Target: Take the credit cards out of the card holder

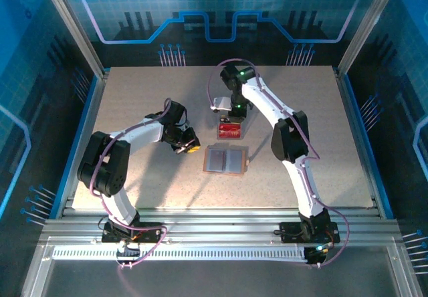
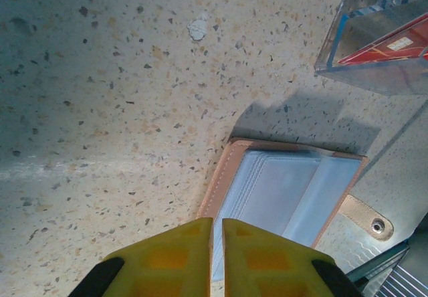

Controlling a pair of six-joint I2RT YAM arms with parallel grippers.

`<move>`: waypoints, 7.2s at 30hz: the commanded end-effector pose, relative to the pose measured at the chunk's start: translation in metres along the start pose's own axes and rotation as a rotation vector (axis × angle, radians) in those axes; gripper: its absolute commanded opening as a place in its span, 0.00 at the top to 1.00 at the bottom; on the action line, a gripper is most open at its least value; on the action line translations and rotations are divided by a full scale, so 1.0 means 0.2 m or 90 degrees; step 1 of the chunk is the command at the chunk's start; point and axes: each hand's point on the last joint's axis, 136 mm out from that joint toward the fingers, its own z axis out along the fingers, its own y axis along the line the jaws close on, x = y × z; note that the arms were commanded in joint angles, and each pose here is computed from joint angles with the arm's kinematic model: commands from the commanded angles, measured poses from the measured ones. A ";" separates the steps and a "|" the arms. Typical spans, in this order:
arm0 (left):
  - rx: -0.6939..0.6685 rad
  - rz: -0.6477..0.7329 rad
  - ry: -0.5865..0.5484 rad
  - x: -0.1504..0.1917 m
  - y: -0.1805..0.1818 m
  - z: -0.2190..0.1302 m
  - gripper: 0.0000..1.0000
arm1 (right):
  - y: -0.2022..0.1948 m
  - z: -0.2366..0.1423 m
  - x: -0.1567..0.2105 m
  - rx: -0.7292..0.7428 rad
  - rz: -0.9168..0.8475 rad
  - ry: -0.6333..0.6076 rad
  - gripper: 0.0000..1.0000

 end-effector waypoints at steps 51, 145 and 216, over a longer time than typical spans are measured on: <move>0.027 0.000 0.068 0.23 0.04 0.24 1.00 | 0.77 0.07 -0.27 -0.389 0.883 -0.263 0.72; -0.010 0.002 0.060 0.29 -0.09 0.26 0.77 | 0.84 0.27 -0.12 -0.510 0.966 -0.297 0.67; 0.075 0.108 0.121 0.38 -0.58 0.35 0.68 | 0.67 -0.22 0.23 -0.386 1.003 -0.417 0.64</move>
